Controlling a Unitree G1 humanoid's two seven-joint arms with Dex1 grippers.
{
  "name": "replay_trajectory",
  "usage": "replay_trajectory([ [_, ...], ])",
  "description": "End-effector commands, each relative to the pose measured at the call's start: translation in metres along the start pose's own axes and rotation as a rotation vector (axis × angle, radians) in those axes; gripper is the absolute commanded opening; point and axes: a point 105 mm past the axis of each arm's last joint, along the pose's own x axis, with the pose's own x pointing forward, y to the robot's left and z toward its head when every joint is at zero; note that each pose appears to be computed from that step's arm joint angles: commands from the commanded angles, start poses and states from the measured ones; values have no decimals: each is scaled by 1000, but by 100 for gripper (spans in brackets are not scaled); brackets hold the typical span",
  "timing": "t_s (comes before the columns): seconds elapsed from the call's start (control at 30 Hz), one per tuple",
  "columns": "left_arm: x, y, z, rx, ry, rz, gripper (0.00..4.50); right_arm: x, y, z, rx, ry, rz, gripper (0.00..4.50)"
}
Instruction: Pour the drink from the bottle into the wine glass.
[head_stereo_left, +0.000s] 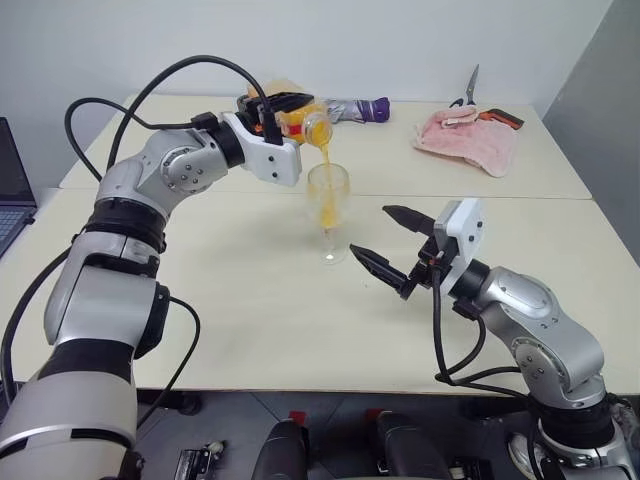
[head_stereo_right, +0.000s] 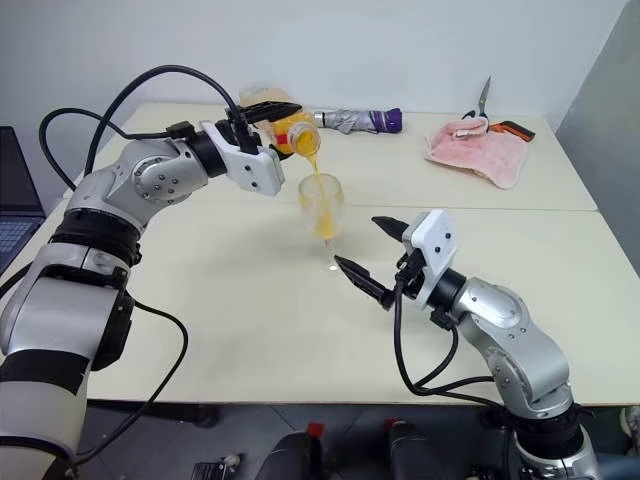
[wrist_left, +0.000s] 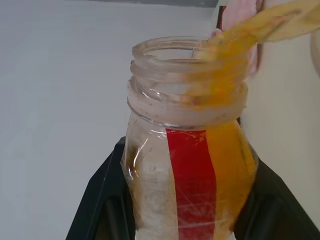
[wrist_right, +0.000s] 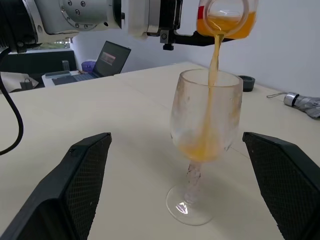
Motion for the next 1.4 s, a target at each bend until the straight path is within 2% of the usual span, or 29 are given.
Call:
replay_trajectory([
  [0.03,-1,27,1,46,-11,73,187,-5,0,16,-39,-68,-4,450],
  [0.57,-3,27,-1,53,0,74,187,-21,6,21,11,-97,1,450],
  [1.4,-2,28,-5,83,15,80,187,-20,10,17,-5,-67,20,450],
])
